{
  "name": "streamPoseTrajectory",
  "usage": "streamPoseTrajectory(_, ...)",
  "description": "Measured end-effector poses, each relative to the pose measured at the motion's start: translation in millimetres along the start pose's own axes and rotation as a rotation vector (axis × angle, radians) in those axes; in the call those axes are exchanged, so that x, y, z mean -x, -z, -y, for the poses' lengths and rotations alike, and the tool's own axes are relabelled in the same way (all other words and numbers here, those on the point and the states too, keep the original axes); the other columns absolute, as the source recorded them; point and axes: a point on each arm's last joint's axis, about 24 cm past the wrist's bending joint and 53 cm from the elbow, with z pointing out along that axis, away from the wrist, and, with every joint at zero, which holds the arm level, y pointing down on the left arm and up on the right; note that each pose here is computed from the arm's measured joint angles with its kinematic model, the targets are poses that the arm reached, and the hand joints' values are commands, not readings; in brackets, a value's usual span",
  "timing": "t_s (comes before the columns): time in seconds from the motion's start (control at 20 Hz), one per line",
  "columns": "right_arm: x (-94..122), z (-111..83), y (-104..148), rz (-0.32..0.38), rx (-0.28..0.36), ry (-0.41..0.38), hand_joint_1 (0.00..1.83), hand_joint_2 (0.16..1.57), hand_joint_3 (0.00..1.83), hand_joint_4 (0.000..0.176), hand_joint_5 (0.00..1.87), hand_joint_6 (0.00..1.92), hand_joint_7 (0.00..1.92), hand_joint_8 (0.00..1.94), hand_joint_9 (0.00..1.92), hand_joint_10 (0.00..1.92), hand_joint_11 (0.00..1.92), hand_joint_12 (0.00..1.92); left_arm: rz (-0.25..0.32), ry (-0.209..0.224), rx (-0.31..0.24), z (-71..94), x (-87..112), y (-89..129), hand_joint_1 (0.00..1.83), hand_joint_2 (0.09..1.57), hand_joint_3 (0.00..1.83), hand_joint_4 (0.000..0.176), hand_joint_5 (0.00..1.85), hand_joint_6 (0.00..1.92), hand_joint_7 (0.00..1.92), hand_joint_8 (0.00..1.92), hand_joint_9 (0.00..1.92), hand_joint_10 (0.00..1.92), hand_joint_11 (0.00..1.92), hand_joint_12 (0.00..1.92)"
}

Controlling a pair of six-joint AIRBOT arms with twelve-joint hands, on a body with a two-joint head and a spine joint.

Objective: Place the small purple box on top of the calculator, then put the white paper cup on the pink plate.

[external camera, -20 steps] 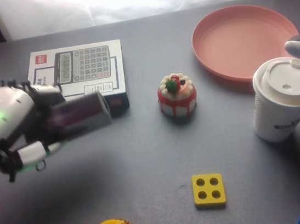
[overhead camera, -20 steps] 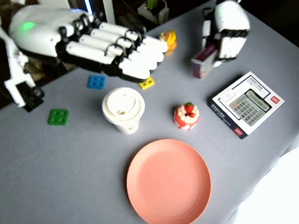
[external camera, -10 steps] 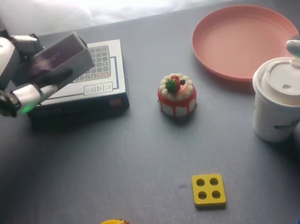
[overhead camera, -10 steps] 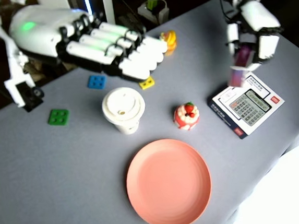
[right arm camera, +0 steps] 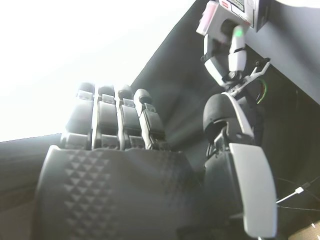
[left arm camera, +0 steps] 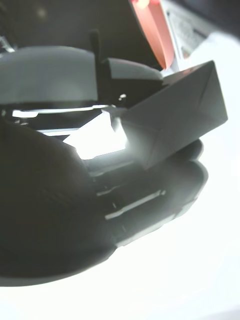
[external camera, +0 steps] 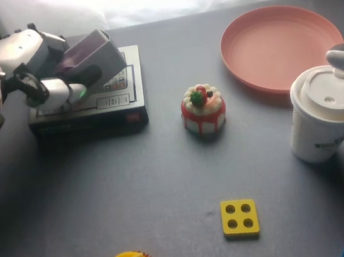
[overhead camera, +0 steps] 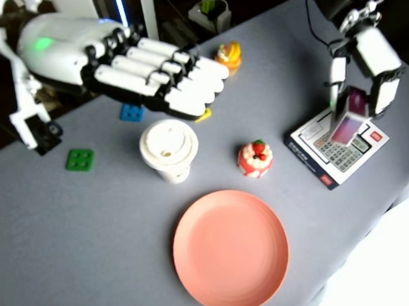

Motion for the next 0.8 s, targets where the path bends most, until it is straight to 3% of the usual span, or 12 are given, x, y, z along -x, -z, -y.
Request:
streamPoseTrajectory(0.05, 0, -0.4, 0, 0.0, 0.001, 0.001, 0.28, 1.31, 0.0, 0.0, 0.0, 0.0, 0.0, 0.0, 0.0, 0.0, 0.0, 0.0, -0.001, -0.002, 0.012, -2.0, 0.1, -3, 1.2, 1.24, 0.01, 0.0, 0.67, 1.26, 0.83, 1.43, 0.65, 1.17, 0.46, 1.76)
streamPoseTrajectory(0.1, 0, -0.6, 0, 0.0, 0.002, 0.001, 0.31, 1.31, 0.0, 0.0, 0.0, 0.0, 0.0, 0.0, 0.0, 0.0, 0.0, 0.0, -0.005, 0.002, 0.024, -4.1, -0.8, -4, 1.28, 1.22, 0.0, 0.0, 0.59, 0.68, 0.77, 1.37, 0.52, 1.12, 0.21, 1.81)
streamPoseTrajectory(0.2, 0, -0.2, 0, 0.0, 0.0, 0.0, 0.28, 1.3, 0.0, 0.0, 0.0, 0.0, 0.0, 0.0, 0.0, 0.0, 0.0, 0.0, -0.018, -0.023, 0.03, -4.4, -5.0, -5, 1.08, 1.14, 0.0, 0.0, 0.42, 0.14, 0.42, 0.34, 0.35, 0.59, 0.02, 1.51)
streamPoseTrajectory(0.25, 0, -0.3, 0, 0.0, 0.001, 0.0, 0.29, 1.31, 0.0, 0.0, 0.0, 0.0, 0.0, 0.0, 0.0, 0.0, 0.0, 0.0, -0.03, -0.022, 0.035, -5.7, -7.8, -5, 1.05, 1.13, 0.0, 0.0, 0.35, 0.04, 0.34, 0.11, 0.29, 0.35, 0.0, 1.35)
streamPoseTrajectory(0.35, 0, -0.2, 0, 0.0, 0.0, 0.0, 0.3, 1.31, 0.0, 0.0, 0.0, 0.0, 0.0, 0.0, 0.0, 0.0, 0.0, 0.0, -0.054, -0.032, 0.042, -7.3, -13.6, -4, 0.95, 1.07, 0.0, 0.04, 0.23, 0.0, 0.14, 0.0, 0.11, 0.08, 0.0, 0.98)
streamPoseTrajectory(0.4, 0, -0.2, 0, 0.0, 0.0, 0.0, 0.32, 1.31, 0.0, 0.0, 0.0, 0.0, 0.0, 0.0, 0.0, 0.0, 0.0, 0.0, -0.058, -0.036, 0.04, -6.7, -15.0, -4, 0.89, 1.03, 0.0, 0.075, 0.15, 0.0, 0.03, 0.0, 0.02, 0.01, 0.0, 0.5)
streamPoseTrajectory(0.45, 0, -0.2, 0, 0.0, 0.001, 0.0, 0.32, 1.31, 0.0, 0.0, 0.0, 0.0, 0.0, 0.0, 0.0, 0.0, 0.0, 0.0, -0.06, -0.036, 0.036, -5.1, -16.4, -4, 0.88, 1.02, 0.0, 0.087, 0.11, 0.0, 0.0, 0.0, 0.0, 0.0, 0.0, 0.1)
streamPoseTrajectory(0.5, 0, -0.1, 0, 0.0, 0.0, -0.001, 0.33, 1.31, 0.0, 0.0, 0.0, 0.0, 0.0, 0.0, 0.0, 0.0, 0.0, 0.0, -0.062, -0.04, 0.027, -1.9, -18.8, -3, 0.82, 1.0, 0.0, 0.111, 0.05, 0.0, 0.0, 0.0, 0.0, 0.0, 0.0, 0.02)
streamPoseTrajectory(0.55, 0, 0.1, 0, 0.0, -0.001, -0.001, 0.33, 1.31, 0.0, 0.0, 0.0, 0.0, 0.0, 0.0, 0.0, 0.0, 0.0, 0.0, -0.064, -0.048, 0.014, 2.5, -20.4, -1, 0.81, 1.0, 0.0, 0.108, 0.03, 0.0, 0.0, 0.0, 0.0, 0.0, 0.0, 0.0)
streamPoseTrajectory(0.6, 0, 0.1, 0, 0.0, -0.001, -0.001, 0.32, 1.3, 0.0, 0.0, 0.0, 0.0, 0.0, 0.0, 0.0, 0.0, 0.0, 0.0, -0.066, -0.055, 0.003, 6.3, -20.8, 2, 0.74, 0.98, 0.0, 0.144, 0.01, 0.0, 0.0, 0.0, 0.0, 0.0, 0.0, 0.0)
streamPoseTrajectory(0.65, 0, 0.1, 0, 0.0, -0.001, -0.001, 0.34, 1.3, 0.0, 0.0, 0.0, 0.0, 0.0, 0.0, 0.0, 0.0, 0.0, 0.0, -0.062, -0.066, -0.016, 12.5, -20.0, 5, 0.72, 0.99, 0.0, 0.157, 0.0, 0.0, 0.0, 0.0, 0.0, 0.0, 0.0, 0.0)
streamPoseTrajectory(0.8, 1, 0.1, 0, 0.0, 0.0, -0.024, 0.45, 1.27, 0.0, 0.01, 0.0, 0.0, 0.0, 0.0, 0.0, 0.0, 0.0, 0.0, -0.014, -0.097, -0.098, 34.5, -2.5, 20, 0.67, 1.01, 0.0, 0.166, 0.0, 0.0, 0.0, 0.0, 0.0, 0.0, 0.0, 0.0)
